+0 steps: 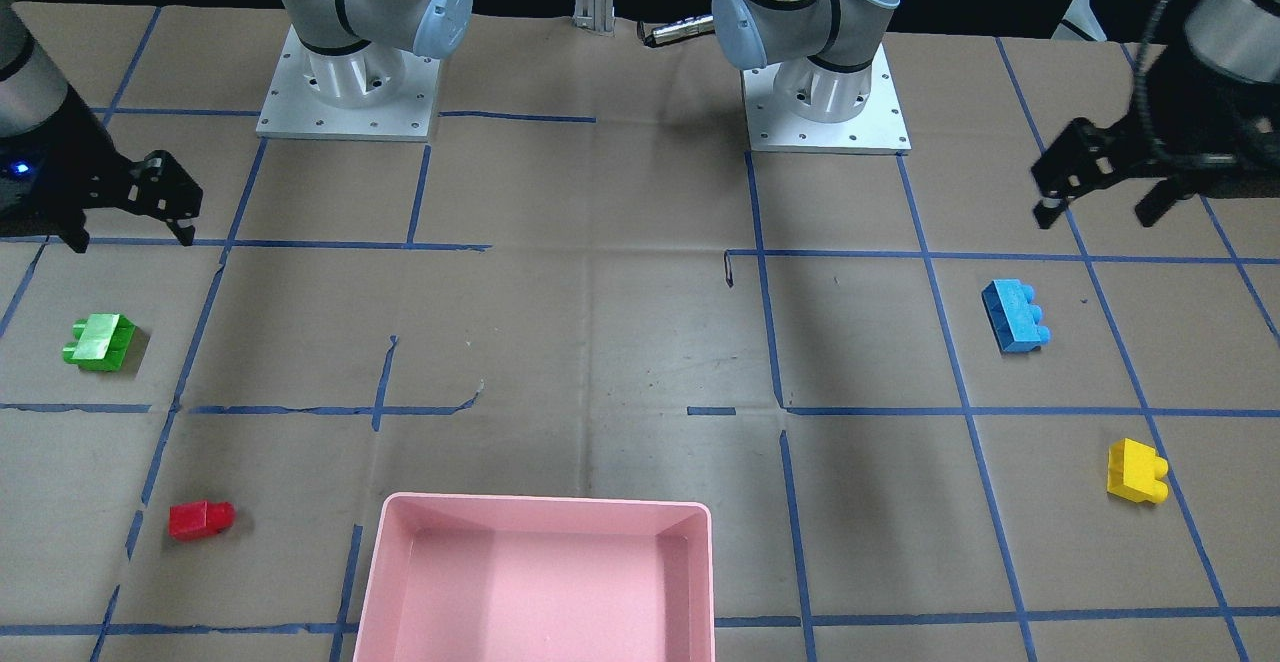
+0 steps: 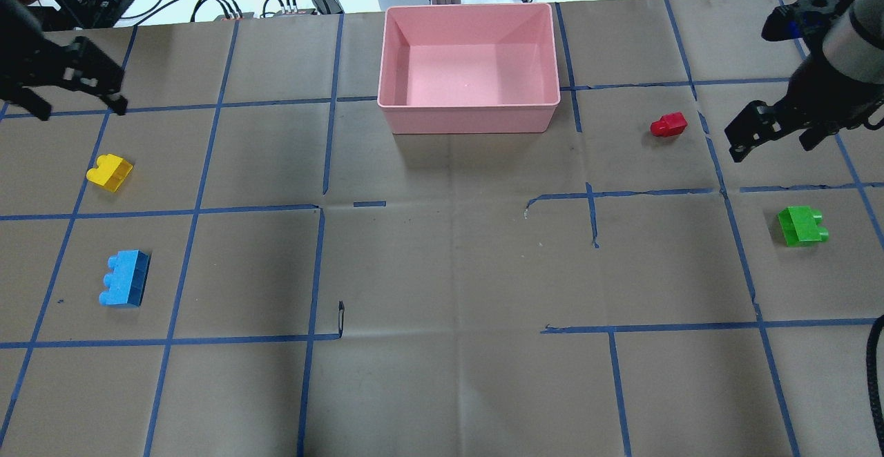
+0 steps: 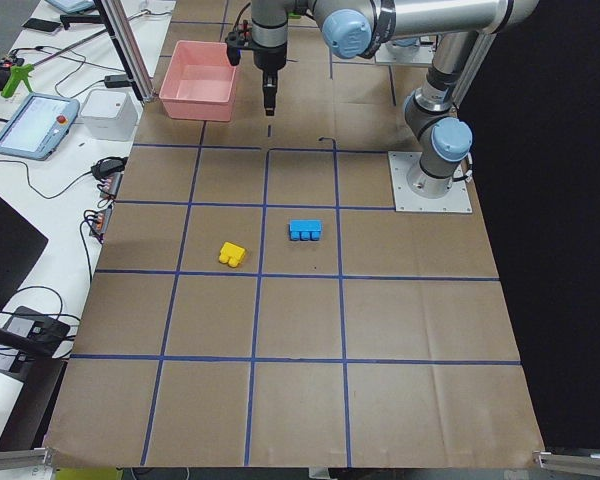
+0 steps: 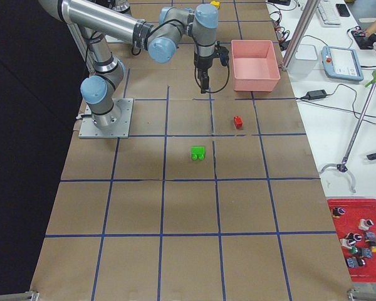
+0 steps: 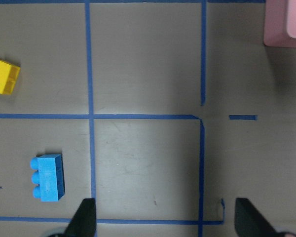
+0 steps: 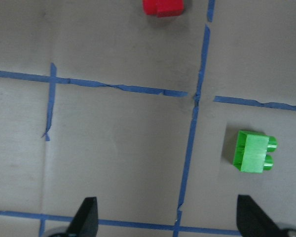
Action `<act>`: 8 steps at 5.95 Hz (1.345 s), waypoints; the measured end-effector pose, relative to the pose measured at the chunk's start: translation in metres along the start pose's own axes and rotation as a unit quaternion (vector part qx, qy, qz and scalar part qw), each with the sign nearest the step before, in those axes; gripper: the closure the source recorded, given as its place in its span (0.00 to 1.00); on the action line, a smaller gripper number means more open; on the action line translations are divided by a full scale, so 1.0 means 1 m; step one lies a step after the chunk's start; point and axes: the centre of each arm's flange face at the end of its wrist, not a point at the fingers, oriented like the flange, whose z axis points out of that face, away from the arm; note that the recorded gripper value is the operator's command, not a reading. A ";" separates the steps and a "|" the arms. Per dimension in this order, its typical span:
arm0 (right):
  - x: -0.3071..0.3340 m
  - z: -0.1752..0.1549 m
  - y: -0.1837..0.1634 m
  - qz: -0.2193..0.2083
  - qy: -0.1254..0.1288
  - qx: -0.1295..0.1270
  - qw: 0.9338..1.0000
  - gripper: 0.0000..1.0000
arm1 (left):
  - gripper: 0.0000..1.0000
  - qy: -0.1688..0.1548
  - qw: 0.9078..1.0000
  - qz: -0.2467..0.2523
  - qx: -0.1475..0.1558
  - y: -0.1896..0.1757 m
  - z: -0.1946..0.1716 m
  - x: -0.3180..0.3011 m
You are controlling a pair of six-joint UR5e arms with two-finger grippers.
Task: Put all blocks into box
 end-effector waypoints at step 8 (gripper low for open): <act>0.148 0.202 -0.001 0.064 0.007 0.007 0.998 0.01 | 0.01 0.018 0.999 -0.021 -0.026 0.065 0.250 -0.116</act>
